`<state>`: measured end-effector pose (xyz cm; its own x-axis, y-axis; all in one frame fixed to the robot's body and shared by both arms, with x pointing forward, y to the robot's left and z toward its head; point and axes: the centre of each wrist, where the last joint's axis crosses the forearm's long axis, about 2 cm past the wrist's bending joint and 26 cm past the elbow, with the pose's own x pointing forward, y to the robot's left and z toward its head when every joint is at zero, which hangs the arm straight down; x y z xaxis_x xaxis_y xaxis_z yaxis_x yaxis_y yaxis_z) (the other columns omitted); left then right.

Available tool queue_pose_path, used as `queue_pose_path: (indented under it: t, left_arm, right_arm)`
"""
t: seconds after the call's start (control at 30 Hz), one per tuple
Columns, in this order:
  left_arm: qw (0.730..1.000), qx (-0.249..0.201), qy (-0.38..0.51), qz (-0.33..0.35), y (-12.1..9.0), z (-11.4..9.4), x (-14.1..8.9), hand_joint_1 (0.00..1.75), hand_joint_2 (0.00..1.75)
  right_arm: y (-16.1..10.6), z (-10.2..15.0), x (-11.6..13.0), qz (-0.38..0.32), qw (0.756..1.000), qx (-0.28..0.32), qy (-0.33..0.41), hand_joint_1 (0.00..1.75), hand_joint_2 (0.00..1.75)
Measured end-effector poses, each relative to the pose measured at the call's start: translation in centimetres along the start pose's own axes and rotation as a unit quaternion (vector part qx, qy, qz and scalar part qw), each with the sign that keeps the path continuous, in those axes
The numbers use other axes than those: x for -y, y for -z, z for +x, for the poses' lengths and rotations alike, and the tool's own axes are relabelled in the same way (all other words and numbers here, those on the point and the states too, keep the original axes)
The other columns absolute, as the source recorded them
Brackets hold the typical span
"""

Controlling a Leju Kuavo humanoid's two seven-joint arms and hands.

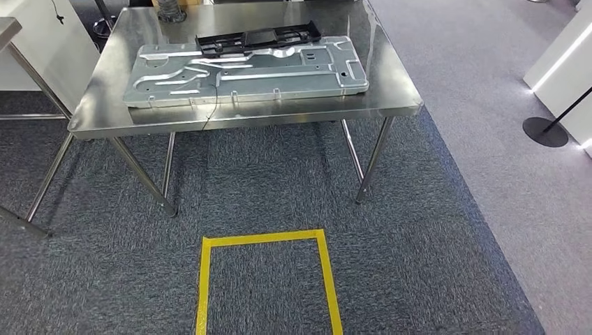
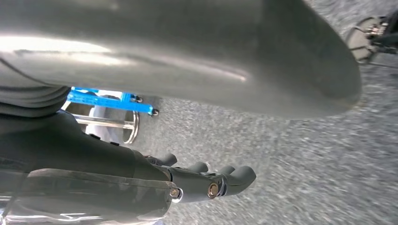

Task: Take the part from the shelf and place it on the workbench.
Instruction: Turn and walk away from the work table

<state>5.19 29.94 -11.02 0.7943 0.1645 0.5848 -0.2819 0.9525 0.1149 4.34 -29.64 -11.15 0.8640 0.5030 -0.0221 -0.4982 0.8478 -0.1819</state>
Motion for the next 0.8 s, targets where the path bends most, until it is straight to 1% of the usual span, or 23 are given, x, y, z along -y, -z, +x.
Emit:
queue_pose_path:
  t: [0.43, 0.67, 0.8]
  left_arm:
    - [1.0, -0.002, -0.002, 0.0, -0.13, -0.18, 0.2, 0.0, 0.0]
    - [1.0, -0.017, 0.0, 0.003, 0.06, 0.19, 0.26, 0.0, 0.0]
    - [0.999, -0.035, 0.002, 0.012, -0.01, 0.03, 0.12, 0.0, 0.0]
  right_arm:
    - [0.04, 0.02, 0.31, 0.005, 1.0, 0.002, -0.002, 0.0, 0.0]
    - [0.02, 0.08, 0.2, 0.017, 1.0, 0.018, 0.008, 0.0, 0.0]
    - [0.02, 0.08, 0.16, 0.021, 0.999, 0.021, 0.018, 0.0, 0.0]
